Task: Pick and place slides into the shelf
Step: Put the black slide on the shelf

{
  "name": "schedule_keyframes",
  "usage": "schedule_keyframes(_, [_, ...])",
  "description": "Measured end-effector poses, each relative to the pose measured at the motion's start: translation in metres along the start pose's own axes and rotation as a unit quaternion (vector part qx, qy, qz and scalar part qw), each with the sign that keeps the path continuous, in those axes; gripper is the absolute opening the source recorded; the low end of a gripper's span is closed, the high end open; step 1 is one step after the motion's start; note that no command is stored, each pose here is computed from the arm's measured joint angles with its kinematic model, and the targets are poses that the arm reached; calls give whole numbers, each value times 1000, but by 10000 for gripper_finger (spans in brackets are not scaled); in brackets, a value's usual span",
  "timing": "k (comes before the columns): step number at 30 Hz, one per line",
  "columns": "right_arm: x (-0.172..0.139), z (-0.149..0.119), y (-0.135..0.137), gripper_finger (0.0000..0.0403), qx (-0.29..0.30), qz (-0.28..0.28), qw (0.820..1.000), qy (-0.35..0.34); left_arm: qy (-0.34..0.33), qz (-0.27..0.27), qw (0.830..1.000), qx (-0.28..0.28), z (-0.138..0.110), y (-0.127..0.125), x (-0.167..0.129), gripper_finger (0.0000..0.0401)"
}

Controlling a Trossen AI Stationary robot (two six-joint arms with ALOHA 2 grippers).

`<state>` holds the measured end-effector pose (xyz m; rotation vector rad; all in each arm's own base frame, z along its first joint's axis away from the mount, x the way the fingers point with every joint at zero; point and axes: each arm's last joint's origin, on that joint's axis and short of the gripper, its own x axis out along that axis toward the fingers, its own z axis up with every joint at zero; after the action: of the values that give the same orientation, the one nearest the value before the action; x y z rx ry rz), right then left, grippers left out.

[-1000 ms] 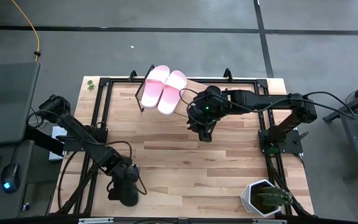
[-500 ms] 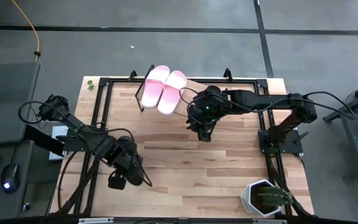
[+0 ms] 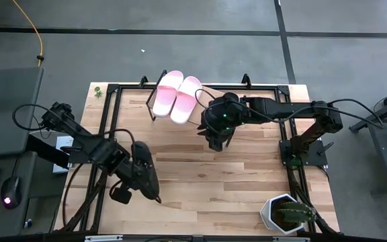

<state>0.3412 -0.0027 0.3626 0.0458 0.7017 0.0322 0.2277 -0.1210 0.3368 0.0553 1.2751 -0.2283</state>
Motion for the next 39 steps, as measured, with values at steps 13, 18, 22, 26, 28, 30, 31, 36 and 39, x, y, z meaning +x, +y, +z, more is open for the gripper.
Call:
schedule_keyframes(13, [-1, 11, 0, 49, 30, 0, 998, -56, -39, 10, 999, 17, 13, 23, -25, 6])
schedule_keyframes(18, [-1, 13, 0, 55, 30, 1, 997, -68, -48, 6, 999, 24, 17, 33, -28, 7])
schedule_keyframes(22, [-1, 13, 0, 59, 30, 5, 997, -69, -50, 9, 998, 35, 18, 38, -29, 7])
schedule_keyframes(26, [-1, 15, 0, 79, 28, 12, 997, -75, -59, 2, 997, 57, 20, 38, -29, 7])
schedule_keyframes(28, [-2, 17, 1, 90, 26, 13, 996, -89, -66, -3, 996, 64, 21, 36, -29, 7])
schedule_keyframes(30, [-2, 19, 1, 100, 22, 18, 995, -100, -75, -5, 995, 68, 23, 36, -29, 7])
schedule_keyframes(31, [-2, 20, 1, 104, 18, 21, 994, -104, -77, -5, 995, 70, 23, 36, -29, 7])
schedule_keyframes(36, [-3, 24, 2, 114, 30, 37, 991, -125, -80, -3, 993, 85, 24, 36, -29, 7])
schedule_keyframes(39, [-3, 24, 2, 115, 64, 41, 989, -124, -83, -4, 993, 88, 25, 36, -29, 7])
